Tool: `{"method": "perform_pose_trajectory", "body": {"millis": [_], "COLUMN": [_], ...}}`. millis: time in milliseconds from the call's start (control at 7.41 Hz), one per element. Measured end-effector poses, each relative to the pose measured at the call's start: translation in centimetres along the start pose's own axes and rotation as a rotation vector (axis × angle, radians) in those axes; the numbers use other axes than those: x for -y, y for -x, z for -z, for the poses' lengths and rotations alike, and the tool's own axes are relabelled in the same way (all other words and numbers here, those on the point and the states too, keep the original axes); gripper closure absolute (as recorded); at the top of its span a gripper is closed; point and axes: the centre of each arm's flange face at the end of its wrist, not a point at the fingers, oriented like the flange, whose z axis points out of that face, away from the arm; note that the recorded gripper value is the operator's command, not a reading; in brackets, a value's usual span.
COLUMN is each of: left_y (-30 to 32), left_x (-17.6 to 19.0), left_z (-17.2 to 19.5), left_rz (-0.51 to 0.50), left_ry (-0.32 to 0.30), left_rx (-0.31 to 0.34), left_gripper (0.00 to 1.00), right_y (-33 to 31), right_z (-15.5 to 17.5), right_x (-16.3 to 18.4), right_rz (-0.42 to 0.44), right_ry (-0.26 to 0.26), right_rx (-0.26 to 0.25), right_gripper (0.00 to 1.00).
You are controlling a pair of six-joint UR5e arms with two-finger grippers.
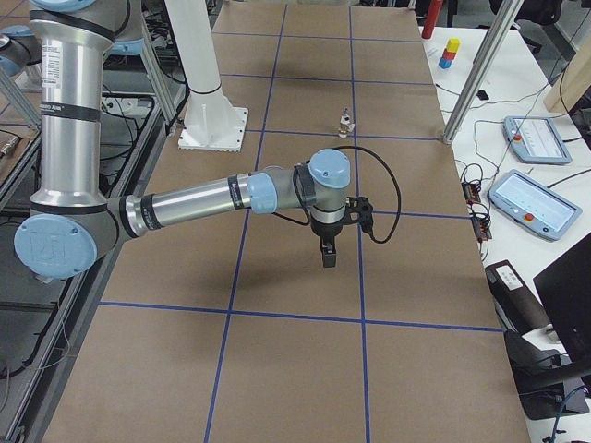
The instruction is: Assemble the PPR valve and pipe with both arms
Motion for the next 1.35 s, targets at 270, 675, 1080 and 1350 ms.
{"method": "perform_pose_trajectory", "body": {"millis": [270, 675, 1080, 1350], "left_y": [0.1, 1.7, 2.7, 3.2], "left_x": [-0.8, -1.7, -2.5, -2.8], "left_z": [-0.2, 1.4, 3.2, 2.9], "left_rz": [0.007, 0.044, 0.071, 0.081], "left_ry": [0.004, -0.03, -0.068, -0.062], "left_rx": [-0.004, 0.003, 0.011, 0.009], "left_gripper": [0.0, 0.0, 0.0, 0.0], "right_y": [-0.2, -0.5, -0.9, -1.1], "right_z": [0.1, 0.1, 0.0, 0.2], "right_x": [-0.2, -0.4, -0.5, -0.5], "right_rz": [-0.005, -0.019, -0.027, -0.032], "right_ry": [0.0, 0.004, 0.006, 0.001], "right_rx": [0.003, 0.029, 0.031, 0.028], "right_gripper": [0.0, 0.0, 0.0, 0.0]}}
